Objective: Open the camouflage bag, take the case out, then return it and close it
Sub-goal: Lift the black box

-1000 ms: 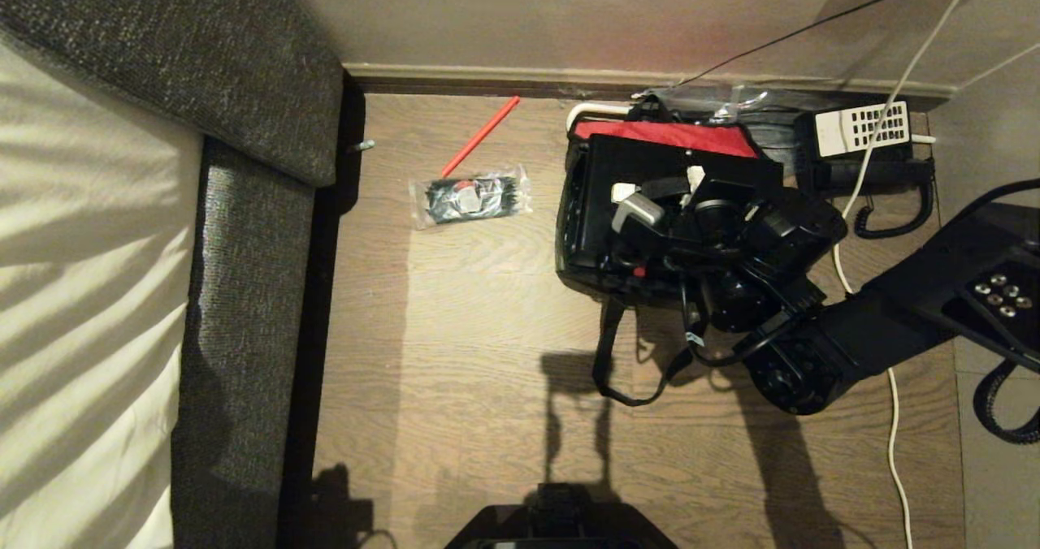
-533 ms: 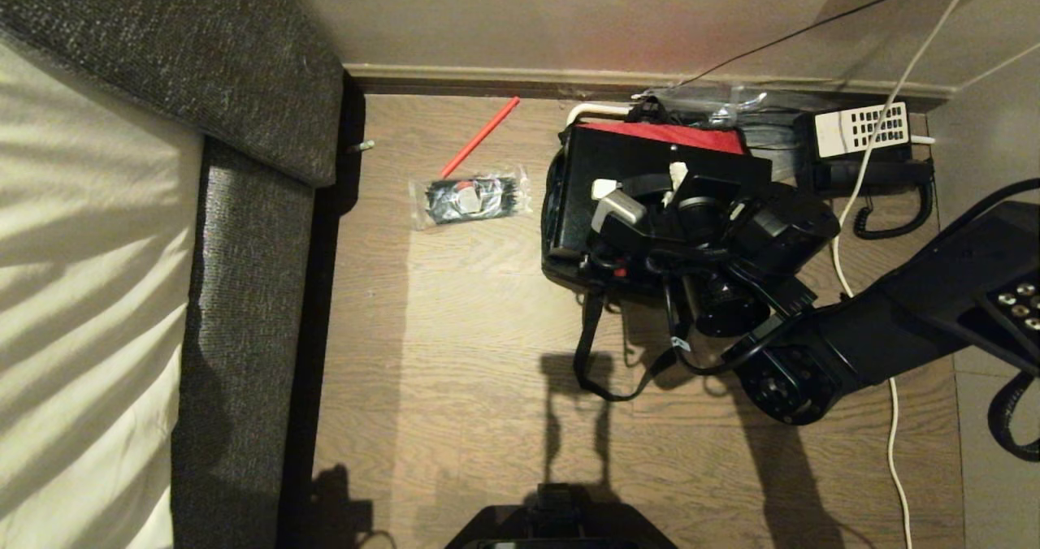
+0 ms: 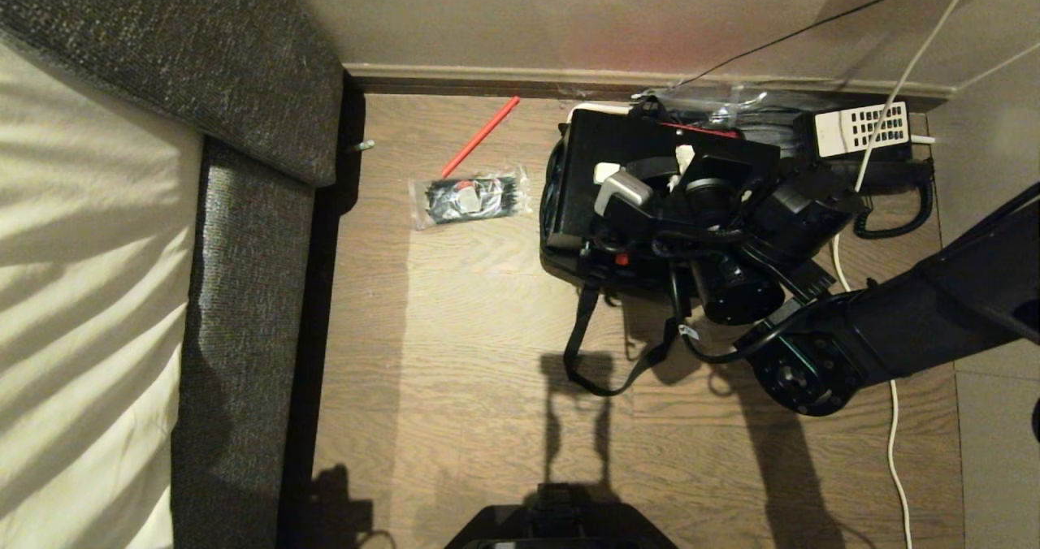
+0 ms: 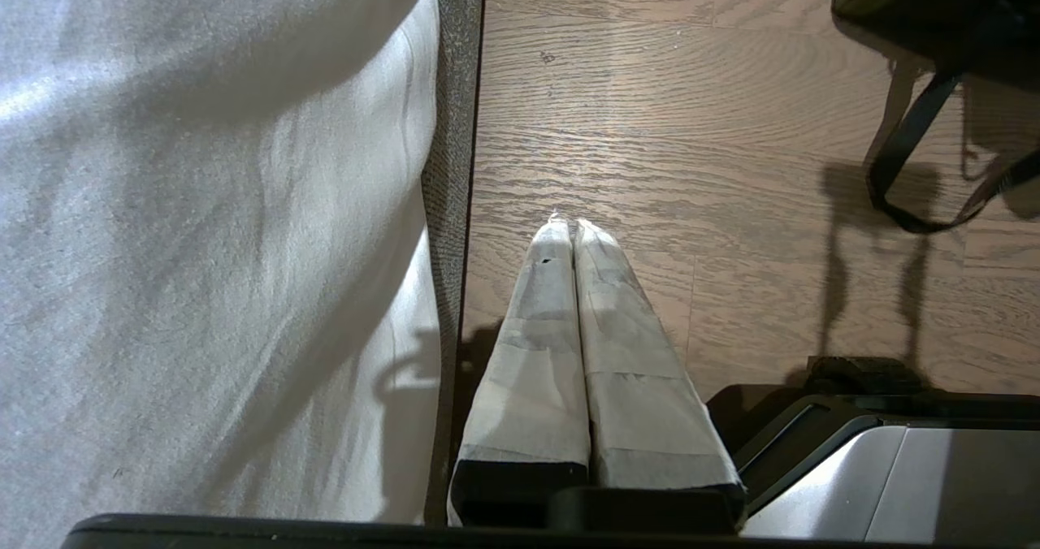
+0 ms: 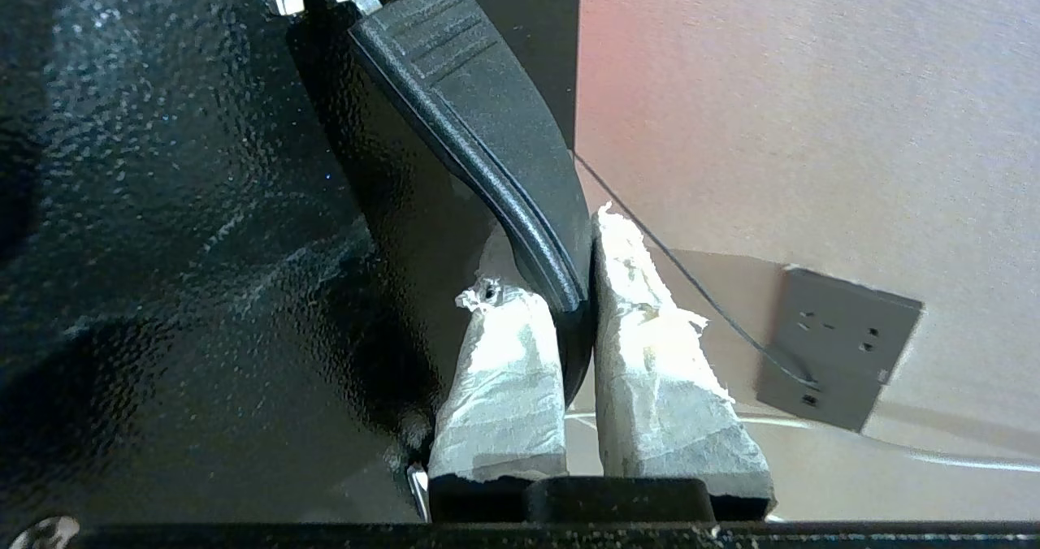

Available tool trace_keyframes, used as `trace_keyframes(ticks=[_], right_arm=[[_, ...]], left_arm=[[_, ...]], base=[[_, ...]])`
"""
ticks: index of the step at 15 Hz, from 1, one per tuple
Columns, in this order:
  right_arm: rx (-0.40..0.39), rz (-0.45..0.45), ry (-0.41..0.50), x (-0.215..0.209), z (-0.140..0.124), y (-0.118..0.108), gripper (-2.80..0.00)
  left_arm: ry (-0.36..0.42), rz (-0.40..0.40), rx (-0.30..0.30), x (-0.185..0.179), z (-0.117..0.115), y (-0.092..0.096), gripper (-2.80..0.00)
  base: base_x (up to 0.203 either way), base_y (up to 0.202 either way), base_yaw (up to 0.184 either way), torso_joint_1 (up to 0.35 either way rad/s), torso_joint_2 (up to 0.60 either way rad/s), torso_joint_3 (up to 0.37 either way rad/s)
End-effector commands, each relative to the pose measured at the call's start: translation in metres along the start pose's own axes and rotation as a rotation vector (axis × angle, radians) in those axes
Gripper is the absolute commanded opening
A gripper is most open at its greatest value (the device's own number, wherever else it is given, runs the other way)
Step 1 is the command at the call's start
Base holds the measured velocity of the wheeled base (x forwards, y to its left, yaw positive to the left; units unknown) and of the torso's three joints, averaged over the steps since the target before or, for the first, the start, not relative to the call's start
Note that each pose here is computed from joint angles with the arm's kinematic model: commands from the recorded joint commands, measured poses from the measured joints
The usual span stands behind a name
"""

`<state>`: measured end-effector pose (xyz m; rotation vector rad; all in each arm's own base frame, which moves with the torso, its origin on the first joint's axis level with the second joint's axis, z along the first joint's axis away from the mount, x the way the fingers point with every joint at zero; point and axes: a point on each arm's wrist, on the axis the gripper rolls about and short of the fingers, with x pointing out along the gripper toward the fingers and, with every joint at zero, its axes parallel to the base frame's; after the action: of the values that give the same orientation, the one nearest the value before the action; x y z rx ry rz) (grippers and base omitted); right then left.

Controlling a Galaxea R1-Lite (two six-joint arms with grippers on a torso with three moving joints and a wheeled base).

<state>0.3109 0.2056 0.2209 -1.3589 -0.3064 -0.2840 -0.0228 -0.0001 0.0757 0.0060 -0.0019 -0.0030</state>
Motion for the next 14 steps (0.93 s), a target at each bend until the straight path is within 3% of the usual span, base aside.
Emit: trace_keyframes(ticks=[1, 14], right_arm=[[0.005, -0.019, 0.005, -0.003, -0.003, -0.012, -2.8], [0.041, -0.027, -0.025, -0.015, 0.006, -0.048, -2.8]], left_arm=[[0.001, 0.0, 0.0, 0.0, 0.0, 0.0, -2.8], [0.002, 0.0, 0.0, 0.0, 0.0, 0.0, -2.8]], base=[[0.0, 0.0, 0.0, 0.0, 0.0, 0.0], [0.0, 0.0, 0.0, 0.0, 0.0, 0.0]])
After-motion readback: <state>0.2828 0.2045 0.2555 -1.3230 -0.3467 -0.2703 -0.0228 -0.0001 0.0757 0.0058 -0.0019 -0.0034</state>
